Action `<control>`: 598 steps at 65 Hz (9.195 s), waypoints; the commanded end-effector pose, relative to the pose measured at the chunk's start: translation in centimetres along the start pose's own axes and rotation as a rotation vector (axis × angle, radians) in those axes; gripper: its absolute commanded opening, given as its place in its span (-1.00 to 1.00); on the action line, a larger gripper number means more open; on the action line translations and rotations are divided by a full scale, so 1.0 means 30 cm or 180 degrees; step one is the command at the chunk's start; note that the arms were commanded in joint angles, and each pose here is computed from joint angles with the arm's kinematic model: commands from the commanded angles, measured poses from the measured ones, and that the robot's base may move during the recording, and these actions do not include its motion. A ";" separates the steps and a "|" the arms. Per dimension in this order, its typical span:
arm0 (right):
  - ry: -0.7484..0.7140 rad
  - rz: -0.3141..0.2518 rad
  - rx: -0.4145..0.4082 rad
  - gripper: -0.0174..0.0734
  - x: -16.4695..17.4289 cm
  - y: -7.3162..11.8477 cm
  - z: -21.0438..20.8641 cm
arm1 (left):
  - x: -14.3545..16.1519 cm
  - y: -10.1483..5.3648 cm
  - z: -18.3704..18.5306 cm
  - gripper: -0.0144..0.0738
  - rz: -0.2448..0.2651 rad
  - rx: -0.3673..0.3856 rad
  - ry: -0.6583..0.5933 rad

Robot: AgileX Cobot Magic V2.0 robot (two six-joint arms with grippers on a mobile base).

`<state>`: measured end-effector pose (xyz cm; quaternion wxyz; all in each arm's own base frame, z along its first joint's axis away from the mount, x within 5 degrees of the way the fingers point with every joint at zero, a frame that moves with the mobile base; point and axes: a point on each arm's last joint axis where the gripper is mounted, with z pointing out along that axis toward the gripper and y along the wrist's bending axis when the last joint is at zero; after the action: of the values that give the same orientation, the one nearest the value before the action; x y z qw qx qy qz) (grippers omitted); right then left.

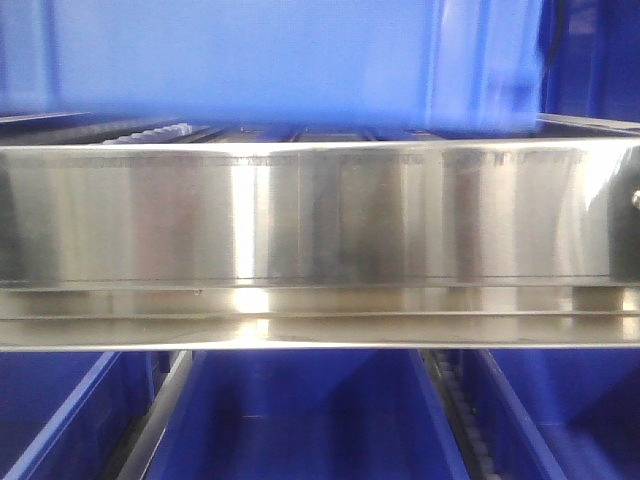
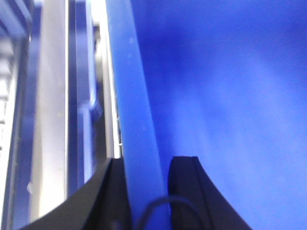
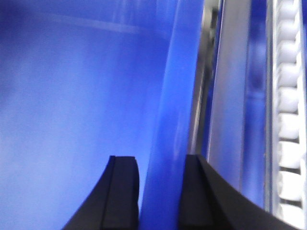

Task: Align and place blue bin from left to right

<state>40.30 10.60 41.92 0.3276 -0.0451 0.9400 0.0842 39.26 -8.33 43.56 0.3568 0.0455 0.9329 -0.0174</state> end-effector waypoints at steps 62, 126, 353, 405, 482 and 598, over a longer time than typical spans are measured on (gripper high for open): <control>-0.1284 -0.0103 -0.0104 -0.75 -0.038 0.012 -0.398 | -0.026 -0.012 -0.310 -0.93 -0.0095 0.0417 -0.0756; -0.1581 -0.0107 -0.0151 -0.75 -0.064 0.016 -0.410 | -0.103 -0.016 -0.342 -0.93 -0.0140 0.0506 -0.1628; -0.1686 -0.0108 -0.0167 -0.75 -0.079 0.018 -0.395 | -0.108 -0.016 -0.345 -0.93 -0.0143 0.0512 -0.1690; -0.1686 -0.0108 -0.0167 -0.75 -0.079 0.018 -0.395 | -0.108 -0.016 -0.345 -0.93 -0.0143 0.0512 -0.1690; -0.1690 -0.0108 -0.0168 -0.75 -0.080 0.018 -0.395 | -0.108 -0.016 -0.345 -0.93 -0.0143 0.0512 -0.1690; -0.1690 -0.0108 -0.0168 -0.75 -0.080 0.018 -0.395 | -0.109 -0.016 -0.345 -0.93 -0.0144 0.0513 -0.1696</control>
<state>35.52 8.86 50.57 0.5056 -0.0389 0.8566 0.0950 35.74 -8.23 51.27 0.5318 0.0435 0.8410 -0.0893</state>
